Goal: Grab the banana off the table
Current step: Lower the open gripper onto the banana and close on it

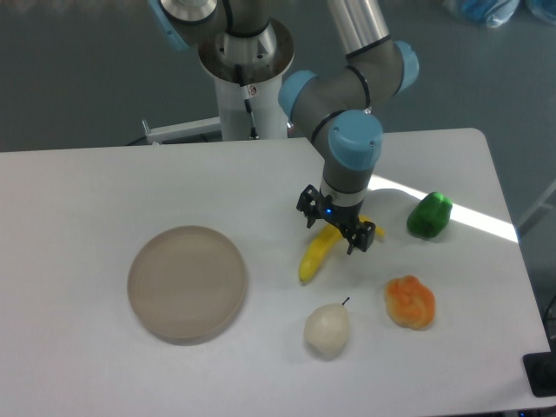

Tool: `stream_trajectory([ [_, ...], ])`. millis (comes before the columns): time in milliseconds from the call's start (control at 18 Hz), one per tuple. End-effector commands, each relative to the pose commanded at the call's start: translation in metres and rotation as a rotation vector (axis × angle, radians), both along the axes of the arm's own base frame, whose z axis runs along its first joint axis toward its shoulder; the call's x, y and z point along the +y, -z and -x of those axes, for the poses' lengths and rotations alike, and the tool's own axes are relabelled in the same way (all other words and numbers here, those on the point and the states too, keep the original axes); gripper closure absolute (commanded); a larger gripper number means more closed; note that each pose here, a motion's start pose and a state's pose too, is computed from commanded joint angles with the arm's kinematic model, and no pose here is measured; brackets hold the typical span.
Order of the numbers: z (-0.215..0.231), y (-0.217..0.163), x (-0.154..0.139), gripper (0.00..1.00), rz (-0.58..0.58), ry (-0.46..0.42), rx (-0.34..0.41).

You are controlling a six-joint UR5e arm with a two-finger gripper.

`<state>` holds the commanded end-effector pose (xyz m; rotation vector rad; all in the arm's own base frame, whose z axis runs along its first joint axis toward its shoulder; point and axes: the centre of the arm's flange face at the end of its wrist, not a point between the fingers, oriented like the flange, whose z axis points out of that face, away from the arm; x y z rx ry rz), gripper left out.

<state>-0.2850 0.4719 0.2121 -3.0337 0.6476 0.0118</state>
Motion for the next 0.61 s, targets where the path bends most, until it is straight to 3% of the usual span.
stream_trajectory([
  [611,0.000,0.017,0.002,0.00,0.026,0.007,0.002],
])
